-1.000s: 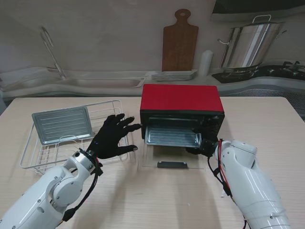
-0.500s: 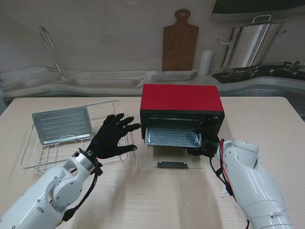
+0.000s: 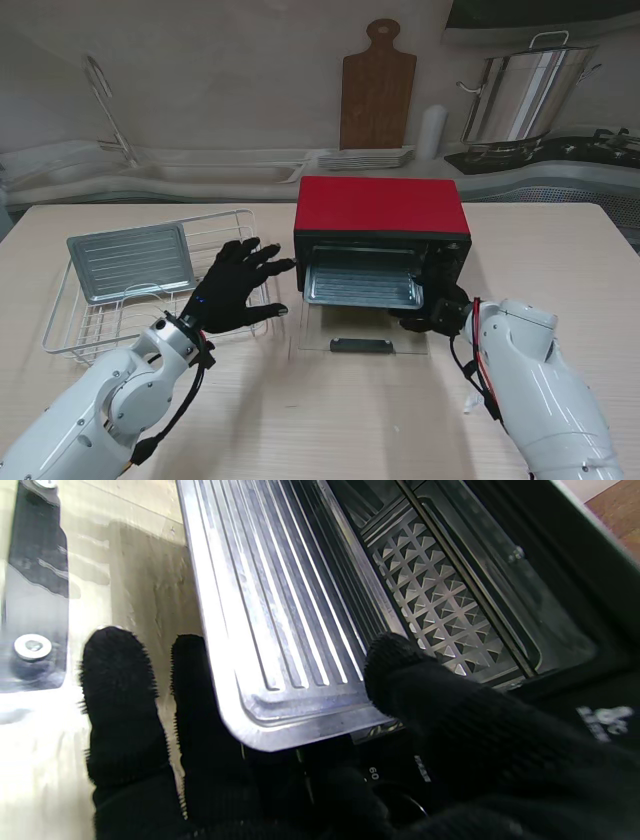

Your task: Slide the trays into the oven

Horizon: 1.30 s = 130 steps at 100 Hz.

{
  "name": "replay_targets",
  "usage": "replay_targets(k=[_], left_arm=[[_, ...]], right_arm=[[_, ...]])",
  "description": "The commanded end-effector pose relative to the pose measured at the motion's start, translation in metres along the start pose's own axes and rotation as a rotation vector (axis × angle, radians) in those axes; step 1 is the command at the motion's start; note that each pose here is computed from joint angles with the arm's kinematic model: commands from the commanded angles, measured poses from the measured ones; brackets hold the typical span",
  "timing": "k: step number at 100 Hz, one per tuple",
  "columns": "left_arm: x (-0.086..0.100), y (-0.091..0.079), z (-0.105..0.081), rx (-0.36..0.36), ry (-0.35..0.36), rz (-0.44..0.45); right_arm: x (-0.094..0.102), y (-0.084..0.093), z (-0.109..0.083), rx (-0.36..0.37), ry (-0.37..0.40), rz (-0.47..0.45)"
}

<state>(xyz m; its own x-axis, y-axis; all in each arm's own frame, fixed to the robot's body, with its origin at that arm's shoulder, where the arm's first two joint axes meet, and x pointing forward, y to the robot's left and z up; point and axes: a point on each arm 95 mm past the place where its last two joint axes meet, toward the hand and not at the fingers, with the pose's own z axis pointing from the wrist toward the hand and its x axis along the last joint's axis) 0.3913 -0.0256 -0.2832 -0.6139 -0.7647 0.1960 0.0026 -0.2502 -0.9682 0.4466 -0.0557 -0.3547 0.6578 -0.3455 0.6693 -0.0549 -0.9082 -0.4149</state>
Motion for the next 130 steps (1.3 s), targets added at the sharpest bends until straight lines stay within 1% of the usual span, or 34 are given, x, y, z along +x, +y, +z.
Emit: replay_targets(k=[1, 27, 60, 101, 111, 130], left_arm=[[0.004, 0.001, 0.0, -0.006, 0.005, -0.008], [0.004, 0.0, 0.0, -0.003, 0.005, -0.01], [0.005, 0.0, -0.001, 0.004, 0.004, -0.011], [0.003, -0.001, -0.001, -0.005, -0.004, -0.022], [0.002, -0.001, -0.001, -0.005, -0.007, -0.022], [0.0, -0.001, -0.001, -0.008, -0.013, -0.024]], right_arm=[[-0.008, 0.0, -0.003, 0.025, -0.004, 0.005], [-0.015, 0.005, -0.016, 0.047, 0.002, 0.016], [-0.023, 0.015, -0.026, 0.038, 0.004, 0.011], [-0.038, 0.029, -0.046, 0.042, 0.014, 0.024], [-0.041, 0.032, -0.051, 0.043, 0.019, 0.014], [-0.046, 0.037, -0.063, 0.037, 0.04, -0.032]])
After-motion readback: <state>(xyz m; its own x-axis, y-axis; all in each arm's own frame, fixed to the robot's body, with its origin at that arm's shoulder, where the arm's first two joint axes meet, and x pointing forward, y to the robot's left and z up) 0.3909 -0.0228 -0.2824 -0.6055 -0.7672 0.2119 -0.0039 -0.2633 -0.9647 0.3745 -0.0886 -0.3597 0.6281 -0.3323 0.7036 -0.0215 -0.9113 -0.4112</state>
